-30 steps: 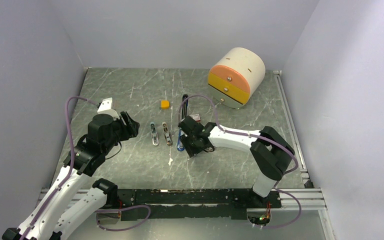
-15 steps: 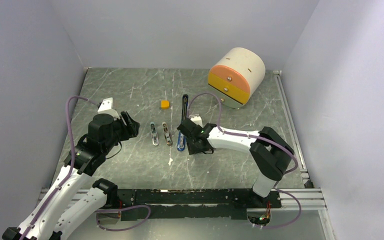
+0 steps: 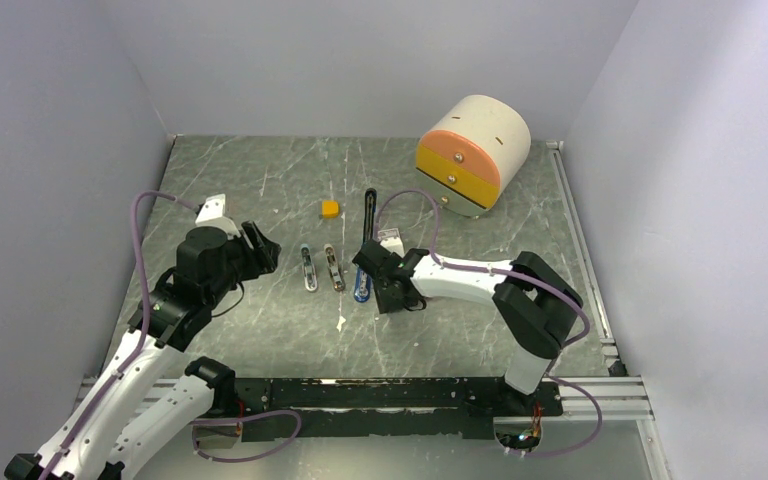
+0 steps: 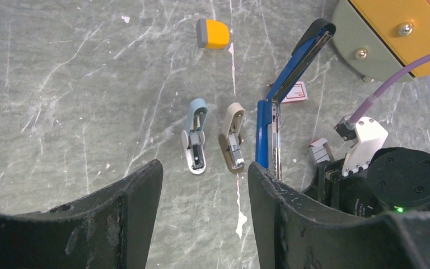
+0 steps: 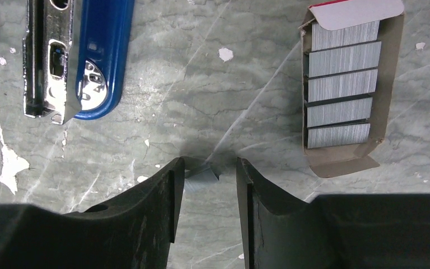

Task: Load the staples into the stapler

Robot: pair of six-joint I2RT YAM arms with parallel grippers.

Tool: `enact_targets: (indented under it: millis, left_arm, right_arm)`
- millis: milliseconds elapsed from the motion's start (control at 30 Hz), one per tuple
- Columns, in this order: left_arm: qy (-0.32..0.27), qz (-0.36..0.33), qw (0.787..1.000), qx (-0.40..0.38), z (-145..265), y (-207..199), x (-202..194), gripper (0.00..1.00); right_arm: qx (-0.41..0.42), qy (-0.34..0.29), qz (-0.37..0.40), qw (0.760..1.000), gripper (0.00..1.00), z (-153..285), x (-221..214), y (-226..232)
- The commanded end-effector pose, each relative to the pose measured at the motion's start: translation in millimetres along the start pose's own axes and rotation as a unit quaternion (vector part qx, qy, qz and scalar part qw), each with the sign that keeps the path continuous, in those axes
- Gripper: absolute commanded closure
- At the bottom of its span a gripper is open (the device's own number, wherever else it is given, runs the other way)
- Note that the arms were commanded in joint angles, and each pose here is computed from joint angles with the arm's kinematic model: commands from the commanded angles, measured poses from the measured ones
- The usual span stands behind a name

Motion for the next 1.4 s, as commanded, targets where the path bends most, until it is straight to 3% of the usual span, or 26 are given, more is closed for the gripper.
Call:
enact_targets:
  millis: [0, 300, 533, 800, 1367]
  left_arm:
    - [-0.009, 0.007, 1.000, -0.025, -5, -6, 3, 0.38]
    - [-0.003, 0.004, 1.000, -0.025, -8, -6, 1, 0.38]
    - [0.002, 0.001, 1.000, -0.029, -10, -8, 1, 0.38]
    - [-0.002, -0.001, 1.000, -0.025, -8, -7, 2, 0.38]
    - [0.000, 0.003, 1.000, -0.027, -9, -7, 1, 0.38]
  right_arm:
    - [0.003, 0.025, 0.015, 1.000, 0.57, 2, -10, -5]
    - [0.008, 0.042, 0.023, 0.999, 0.54, 9, -20, -16]
    - [0.054, 0.025, 0.031, 0.998, 0.66, 8, -14, -7]
    - [0.046, 0.005, 0.036, 0.998, 0.60, 3, -2, 2]
    - [0.035, 0.015, 0.042, 0.998, 0.78, -2, -4, -2]
Point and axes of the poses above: each gripper's point midway between its finger pads, its own z axis back along the fingers, its own y axis along the line the jaws close on, x = y × z, the point moved 10 cm from there along z, back along the fingers, and after that the axes turned 10 degrees about -z, right-handed, at the moved point
